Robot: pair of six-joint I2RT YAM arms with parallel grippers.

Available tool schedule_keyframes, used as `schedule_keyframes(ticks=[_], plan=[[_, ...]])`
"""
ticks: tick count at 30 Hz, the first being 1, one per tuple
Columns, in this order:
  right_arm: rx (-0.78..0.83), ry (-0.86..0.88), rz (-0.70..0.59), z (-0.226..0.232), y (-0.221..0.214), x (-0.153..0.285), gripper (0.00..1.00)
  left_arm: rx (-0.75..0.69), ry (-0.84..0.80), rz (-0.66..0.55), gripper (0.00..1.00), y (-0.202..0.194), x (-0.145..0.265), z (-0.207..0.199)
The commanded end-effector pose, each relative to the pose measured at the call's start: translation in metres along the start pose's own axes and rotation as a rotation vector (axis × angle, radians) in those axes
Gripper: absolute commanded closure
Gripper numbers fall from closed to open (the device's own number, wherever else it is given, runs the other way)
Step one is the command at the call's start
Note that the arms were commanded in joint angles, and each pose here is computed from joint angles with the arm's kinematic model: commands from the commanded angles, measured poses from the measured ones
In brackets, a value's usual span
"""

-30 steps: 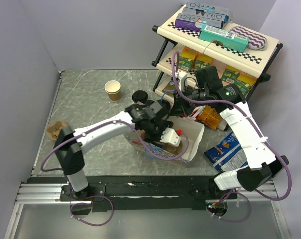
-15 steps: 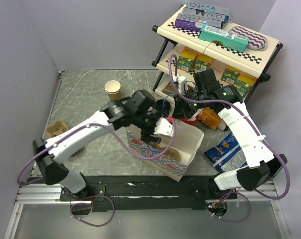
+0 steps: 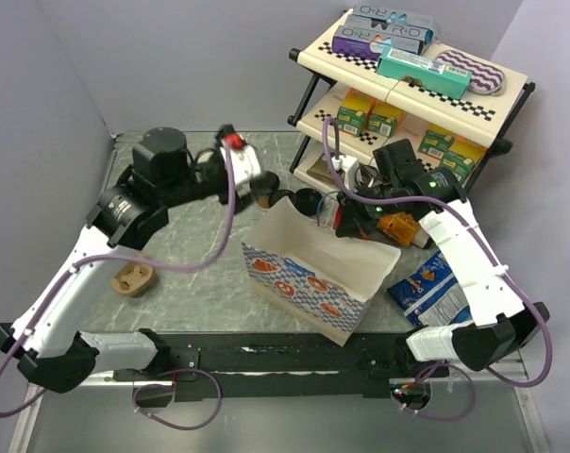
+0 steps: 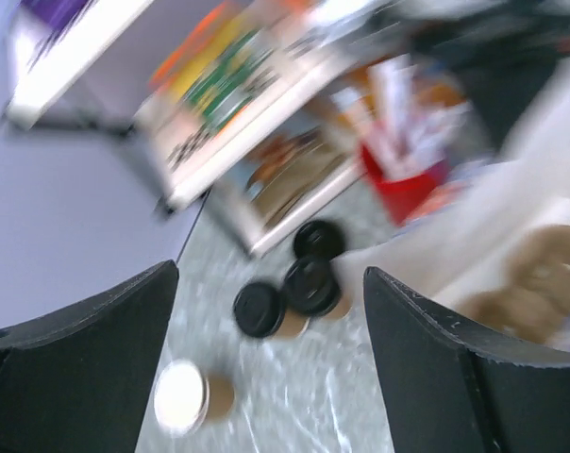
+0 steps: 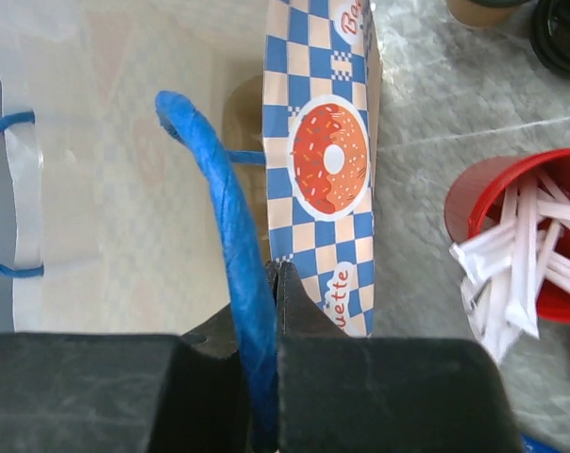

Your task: Pack the takeout coffee

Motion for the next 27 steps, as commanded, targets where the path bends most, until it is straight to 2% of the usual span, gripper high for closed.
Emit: schedule_keyframes(ticks=[1, 5, 11, 19, 27], plan=[[0.102, 0.043, 0.035, 0.013, -0.019, 0.021, 1.00, 0.166, 0.219, 0.042, 0.14, -0.032, -0.005, 0.053], [0.134, 0.075, 0.055, 0.017, -0.025, 0.030, 1.00, 0.275, 0.297, 0.151, 0.14, -0.076, -0.017, 0.081], [0.128, 0.120, 0.108, 0.017, -0.042, 0.037, 1.00, 0.345, 0.266, 0.261, 0.12, -0.135, -0.054, 0.093], [0.075, 0.155, 0.109, 0.013, -0.037, 0.031, 1.00, 0.547, 0.284, 0.350, 0.10, -0.171, -0.113, 0.132], [0.021, 0.146, 0.118, 0.016, -0.045, 0.026, 1.00, 0.630, 0.332, 0.433, 0.09, -0.213, -0.145, 0.147]])
Point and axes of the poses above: each gripper's point midway between its finger pads, its own x axis back along the fingers, its own z axis along the line the jaws close on, y = z × x, the point moved 3 cm from there along x, back along the fingers, and after that the axes turned 13 degrees about x, right-handed, at the moved point
